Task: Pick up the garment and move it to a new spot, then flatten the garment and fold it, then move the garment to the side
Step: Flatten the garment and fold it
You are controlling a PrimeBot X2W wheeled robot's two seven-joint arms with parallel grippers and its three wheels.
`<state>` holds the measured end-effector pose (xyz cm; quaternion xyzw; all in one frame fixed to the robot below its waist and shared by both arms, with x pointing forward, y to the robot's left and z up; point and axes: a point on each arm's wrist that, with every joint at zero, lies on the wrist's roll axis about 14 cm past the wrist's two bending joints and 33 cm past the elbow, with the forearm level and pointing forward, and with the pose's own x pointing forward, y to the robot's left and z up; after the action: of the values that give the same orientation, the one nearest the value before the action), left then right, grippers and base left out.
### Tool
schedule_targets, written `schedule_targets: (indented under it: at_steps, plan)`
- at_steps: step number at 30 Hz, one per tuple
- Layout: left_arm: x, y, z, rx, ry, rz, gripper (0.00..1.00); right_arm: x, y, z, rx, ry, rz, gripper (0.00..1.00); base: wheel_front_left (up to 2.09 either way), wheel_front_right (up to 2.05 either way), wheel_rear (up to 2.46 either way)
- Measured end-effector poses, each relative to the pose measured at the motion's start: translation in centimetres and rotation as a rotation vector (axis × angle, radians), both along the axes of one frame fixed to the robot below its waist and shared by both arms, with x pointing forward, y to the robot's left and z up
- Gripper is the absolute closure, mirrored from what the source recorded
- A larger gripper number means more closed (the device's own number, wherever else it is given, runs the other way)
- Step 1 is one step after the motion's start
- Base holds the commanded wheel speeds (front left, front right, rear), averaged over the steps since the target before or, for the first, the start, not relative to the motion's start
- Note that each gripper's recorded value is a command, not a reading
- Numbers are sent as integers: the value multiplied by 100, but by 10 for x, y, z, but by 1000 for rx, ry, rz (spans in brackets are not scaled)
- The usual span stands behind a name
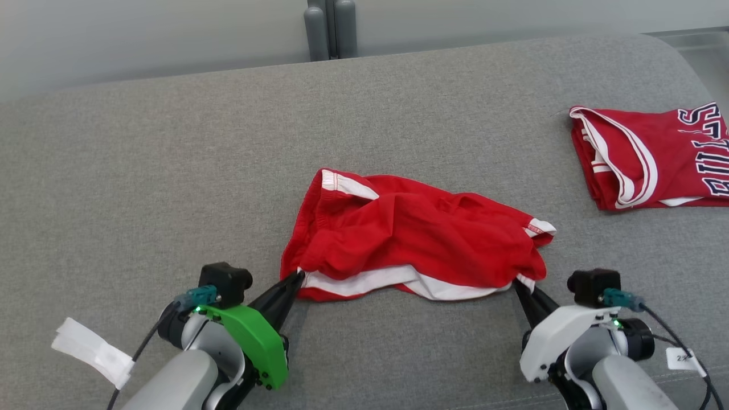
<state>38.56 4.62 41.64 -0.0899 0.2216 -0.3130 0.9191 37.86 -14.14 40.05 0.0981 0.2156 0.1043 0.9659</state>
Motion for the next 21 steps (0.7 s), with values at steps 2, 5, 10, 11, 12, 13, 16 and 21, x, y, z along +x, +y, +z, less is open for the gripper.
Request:
schedule_targets:
  at_steps: [2, 5, 10, 11, 12, 13, 16, 21]
  plan:
    - [6, -2, 14, -46, -19, 8, 100, 11, 2, 23, 67, -56, -12, 100, 0, 0, 0]
    - [21, -3, 45, -143, -33, 25, 100, 27, -1, 61, 172, -126, -18, 100, 0, 0, 0]
    - [52, -2, 101, -295, 22, -7, 100, 63, -7, 123, 279, -186, 47, 100, 0, 0, 0]
    - [66, 3, 115, -300, 16, -4, 100, 74, -11, 138, 285, -206, 54, 100, 0, 0, 0]
    - [81, 10, 130, -294, -1, 4, 100, 87, -16, 151, 287, -228, 58, 100, 0, 0, 0]
    - [96, 15, 143, -276, -20, 7, 100, 101, -19, 164, 274, -248, 65, 100, 0, 0, 0]
    - [140, 29, 173, -240, -55, 39, 100, 147, -23, 197, 280, -294, 67, 100, 0, 0, 0]
    - [220, 54, 223, -256, -189, 184, 100, 228, -23, 254, 281, -466, -19, 100, 0, 0, 0]
